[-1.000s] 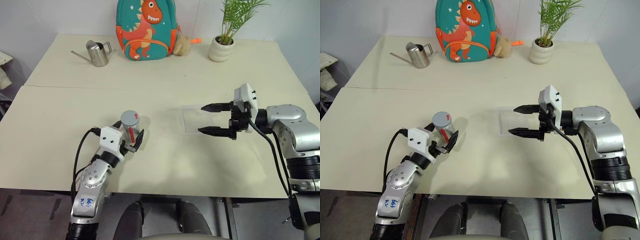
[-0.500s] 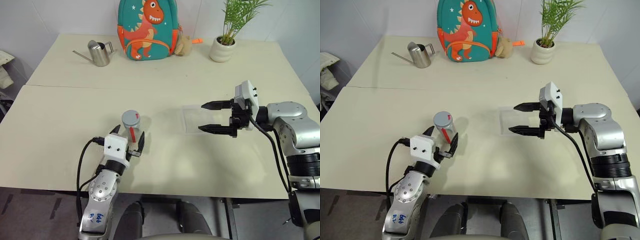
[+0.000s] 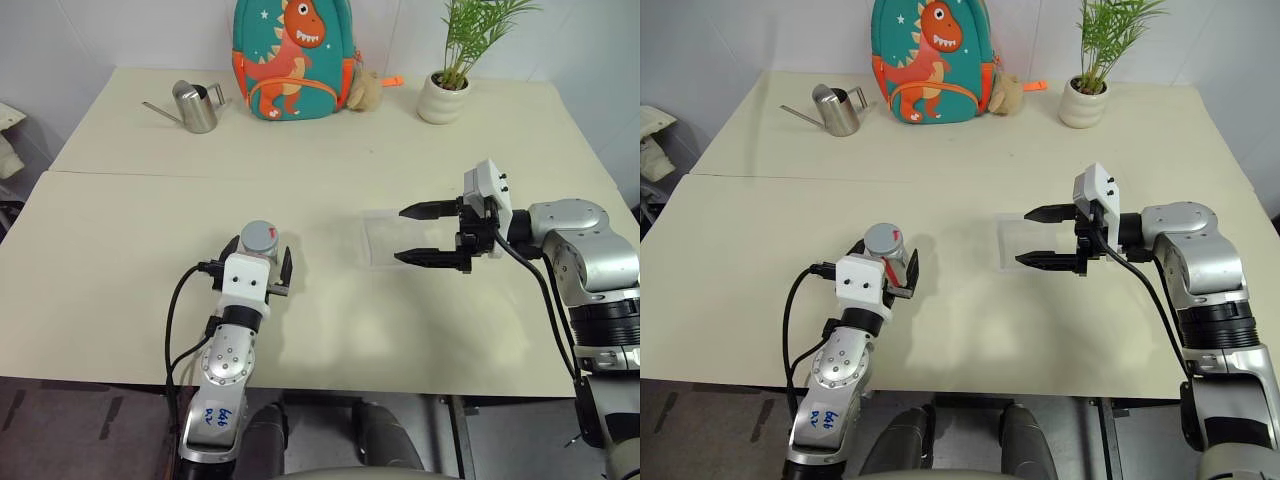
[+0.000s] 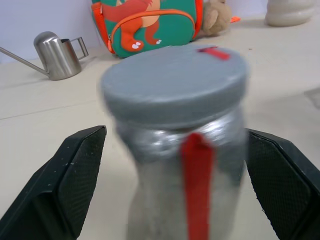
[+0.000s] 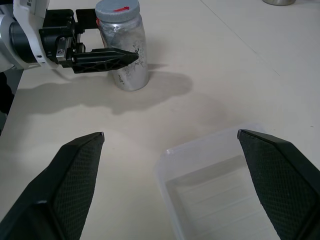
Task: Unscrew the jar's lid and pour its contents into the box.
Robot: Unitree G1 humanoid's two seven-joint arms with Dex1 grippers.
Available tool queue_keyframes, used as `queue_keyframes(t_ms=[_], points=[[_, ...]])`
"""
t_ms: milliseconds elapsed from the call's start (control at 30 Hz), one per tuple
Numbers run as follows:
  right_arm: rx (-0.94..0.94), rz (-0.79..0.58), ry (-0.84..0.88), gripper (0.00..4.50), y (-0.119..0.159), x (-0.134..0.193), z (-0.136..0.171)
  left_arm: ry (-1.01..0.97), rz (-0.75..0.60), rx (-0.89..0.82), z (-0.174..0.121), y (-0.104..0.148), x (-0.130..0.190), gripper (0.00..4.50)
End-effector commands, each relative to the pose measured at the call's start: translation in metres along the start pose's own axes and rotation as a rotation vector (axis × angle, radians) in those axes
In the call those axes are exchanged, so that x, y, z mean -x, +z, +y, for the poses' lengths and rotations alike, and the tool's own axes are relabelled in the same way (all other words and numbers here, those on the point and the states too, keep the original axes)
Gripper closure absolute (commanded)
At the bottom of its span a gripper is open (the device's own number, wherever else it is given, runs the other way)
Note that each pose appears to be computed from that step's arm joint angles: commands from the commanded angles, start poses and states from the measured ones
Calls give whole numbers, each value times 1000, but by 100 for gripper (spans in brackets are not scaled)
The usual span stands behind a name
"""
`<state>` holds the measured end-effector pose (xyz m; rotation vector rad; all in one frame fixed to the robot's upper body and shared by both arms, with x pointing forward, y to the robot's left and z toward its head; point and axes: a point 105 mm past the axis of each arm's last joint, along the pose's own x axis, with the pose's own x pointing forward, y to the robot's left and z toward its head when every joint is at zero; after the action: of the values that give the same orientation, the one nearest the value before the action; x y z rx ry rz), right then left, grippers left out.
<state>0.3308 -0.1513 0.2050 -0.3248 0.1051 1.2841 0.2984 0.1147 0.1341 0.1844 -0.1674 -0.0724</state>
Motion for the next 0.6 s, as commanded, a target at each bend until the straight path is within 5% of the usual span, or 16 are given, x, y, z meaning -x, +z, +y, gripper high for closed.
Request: queue_keyframes(t_ms=[33, 600], points=[[50, -12, 2, 0, 14, 3, -1, 18, -27, 14, -1, 6, -1, 2], [43, -52, 42, 0, 23, 7, 2, 31, -19, 47, -3, 4, -2, 2]])
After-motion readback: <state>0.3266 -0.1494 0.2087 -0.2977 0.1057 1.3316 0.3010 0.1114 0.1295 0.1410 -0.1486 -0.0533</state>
